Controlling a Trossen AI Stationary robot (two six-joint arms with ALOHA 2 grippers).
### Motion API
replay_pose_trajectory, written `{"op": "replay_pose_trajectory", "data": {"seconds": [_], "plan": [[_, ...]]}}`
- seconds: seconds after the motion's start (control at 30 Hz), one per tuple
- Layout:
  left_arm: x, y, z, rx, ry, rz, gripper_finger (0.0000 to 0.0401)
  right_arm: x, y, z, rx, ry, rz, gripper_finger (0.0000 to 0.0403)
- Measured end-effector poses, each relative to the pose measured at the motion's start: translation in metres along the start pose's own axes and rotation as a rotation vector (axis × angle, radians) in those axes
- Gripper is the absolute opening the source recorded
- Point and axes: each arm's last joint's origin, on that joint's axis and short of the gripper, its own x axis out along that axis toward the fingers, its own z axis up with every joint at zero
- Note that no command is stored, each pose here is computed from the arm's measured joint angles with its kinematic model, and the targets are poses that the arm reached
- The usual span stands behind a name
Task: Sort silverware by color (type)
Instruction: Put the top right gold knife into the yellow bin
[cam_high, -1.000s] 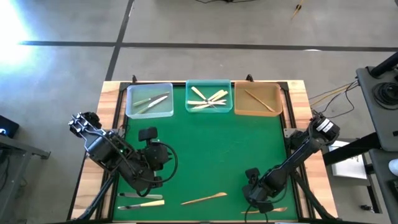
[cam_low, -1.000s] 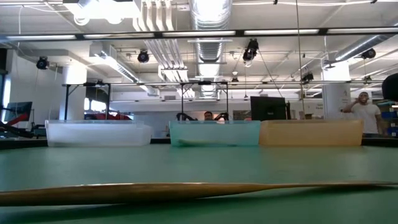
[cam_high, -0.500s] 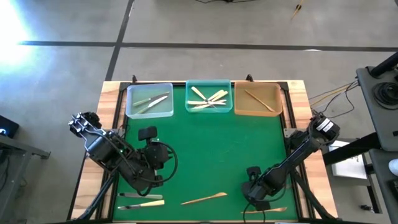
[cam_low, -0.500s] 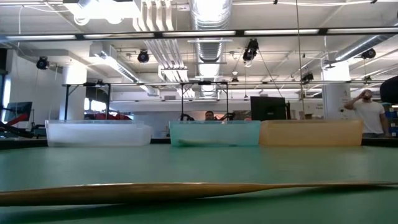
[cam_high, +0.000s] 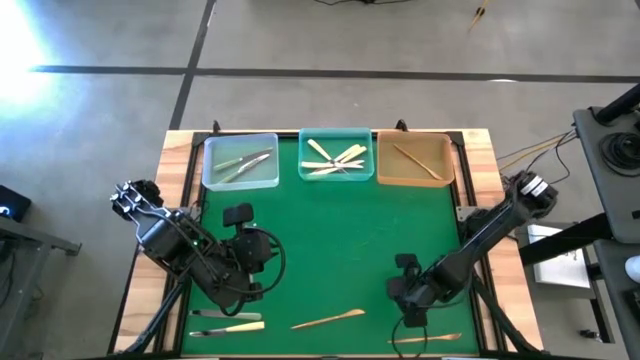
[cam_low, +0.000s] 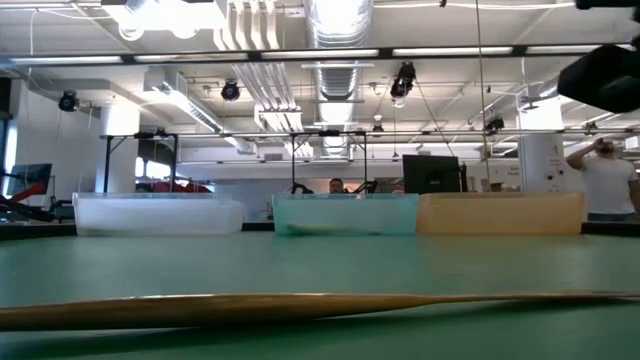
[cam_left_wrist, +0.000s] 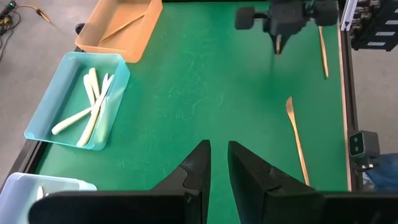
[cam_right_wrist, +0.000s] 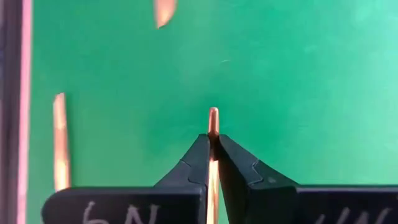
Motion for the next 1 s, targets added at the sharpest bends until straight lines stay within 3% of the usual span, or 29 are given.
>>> {"op": "replay_pose_trajectory", "data": {"seconds": [0.17,0.33,0.83,1.0], "plan": [[0.000,0.000,0.000,-0.001,-0.001,-0.001,0.0039,-0.024,-0.024,0.017,0.069,-0.164,-0.089,0.0009],[0.000,0.000,0.000,-0.001,-0.002,-0.001,0.0039,-0.040,-0.048,0.028,0.127,-0.236,-0.131,0.0009],[0.000,0.000,0.000,0.031,-0.001,0.001,0.0039,-0.086,-0.130,0.040,0.234,-0.343,-0.306,0.0009],[0.000,0.005,0.002,0.036,-0.072,0.124,0.0039,-0.103,-0.161,0.039,0.265,-0.380,-0.400,0.0009]]}}
